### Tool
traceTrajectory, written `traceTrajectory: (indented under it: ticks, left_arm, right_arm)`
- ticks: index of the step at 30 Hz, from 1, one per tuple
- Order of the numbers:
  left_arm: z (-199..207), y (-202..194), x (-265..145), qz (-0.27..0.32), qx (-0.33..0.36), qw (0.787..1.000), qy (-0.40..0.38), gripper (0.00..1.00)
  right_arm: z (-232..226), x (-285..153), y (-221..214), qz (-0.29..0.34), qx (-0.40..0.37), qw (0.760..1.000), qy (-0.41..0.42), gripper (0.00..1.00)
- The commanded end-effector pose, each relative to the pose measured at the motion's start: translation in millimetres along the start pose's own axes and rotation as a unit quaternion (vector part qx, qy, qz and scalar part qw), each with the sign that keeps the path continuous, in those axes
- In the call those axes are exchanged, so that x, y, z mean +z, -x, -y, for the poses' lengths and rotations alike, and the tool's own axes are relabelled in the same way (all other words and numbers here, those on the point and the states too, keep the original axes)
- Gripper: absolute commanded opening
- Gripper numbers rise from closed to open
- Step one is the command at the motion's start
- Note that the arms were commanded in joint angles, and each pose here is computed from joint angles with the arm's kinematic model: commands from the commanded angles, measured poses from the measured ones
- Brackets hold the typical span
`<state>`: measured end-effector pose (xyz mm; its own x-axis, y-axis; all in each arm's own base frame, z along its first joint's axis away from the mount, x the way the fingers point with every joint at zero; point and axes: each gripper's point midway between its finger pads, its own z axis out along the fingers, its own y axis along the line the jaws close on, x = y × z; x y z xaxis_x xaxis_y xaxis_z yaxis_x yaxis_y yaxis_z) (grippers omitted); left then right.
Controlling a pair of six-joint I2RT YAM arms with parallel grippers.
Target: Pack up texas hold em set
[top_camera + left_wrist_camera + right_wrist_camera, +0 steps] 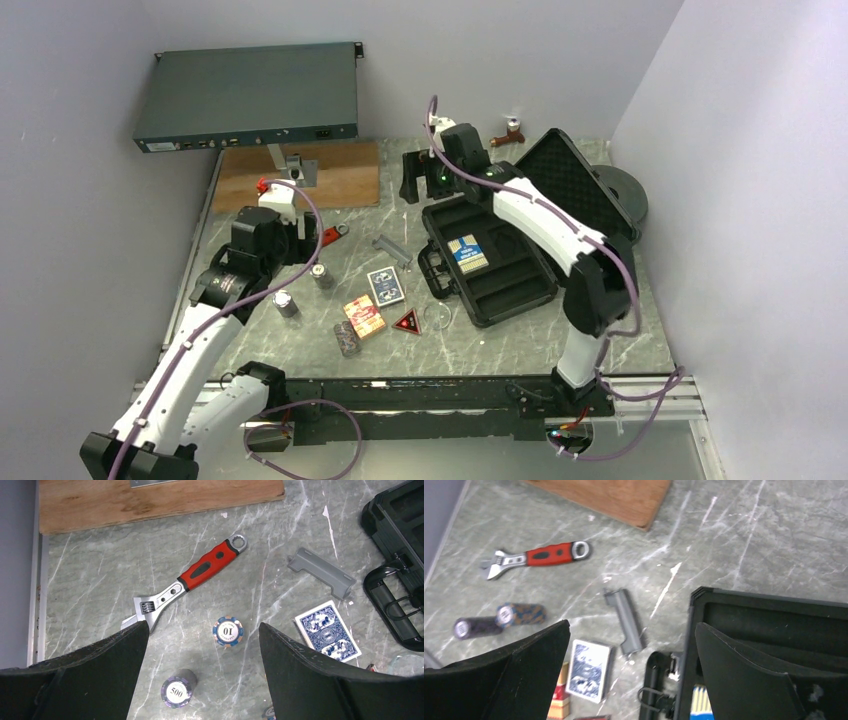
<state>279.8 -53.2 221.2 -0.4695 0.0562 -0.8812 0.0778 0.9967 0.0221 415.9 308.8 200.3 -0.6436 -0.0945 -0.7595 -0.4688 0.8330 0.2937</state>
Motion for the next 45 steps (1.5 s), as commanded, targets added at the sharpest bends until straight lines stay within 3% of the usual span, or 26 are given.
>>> traceTrajectory:
  ticks: [1, 4, 7, 16, 21, 29, 34, 39, 45]
  left_arm:
    - [-3, 16, -4, 0.017, 0.002, 1.000, 0.009, 0.87]
    - [-5, 17, -6, 0.020, 0.003, 1.000, 0.013, 0.87]
    - [-6, 17, -7, 0.022, 0.002, 1.000, 0.015, 0.87]
    - [-3, 17, -6, 0.019, 0.001, 1.000, 0.007, 0.87]
    - [-5, 19, -8, 0.025, 0.000, 1.000, 0.010, 0.87]
    - [-8, 21, -12, 0.032, -0.001, 0.999, 0.016, 0.87]
    - [-11, 22, -14, 0.036, -0.001, 0.999, 0.024, 0.88]
    - [-9, 23, -15, 0.035, -0.002, 0.999, 0.020, 0.91]
    - [-12, 26, -21, 0.049, -0.005, 0.998, 0.023, 0.96]
  right_arm:
    - [-42, -52, 38, 0.106, -0.003, 0.993, 0.052, 1.00]
    - [-54, -69, 30, 0.148, 0.025, 0.983, 0.107, 1.00]
    - [-46, -72, 16, 0.149, 0.051, 0.980, 0.118, 1.00]
    - [-45, -53, -40, 0.066, 0.018, 0.997, 0.024, 1.00]
    - [-62, -40, -74, 0.014, -0.008, 1.000, 0.026, 1.00]
    - [-92, -30, -98, 0.002, -0.095, 0.995, 0.040, 1.00]
    - [-97, -13, -125, -0.042, -0.093, 0.994, 0.030, 1.00]
    - [-81, 7, -149, -0.102, -0.062, 0.992, -0.039, 0.94]
    - [-80, 13, -165, -0.117, -0.035, 0.992, -0.043, 0.94]
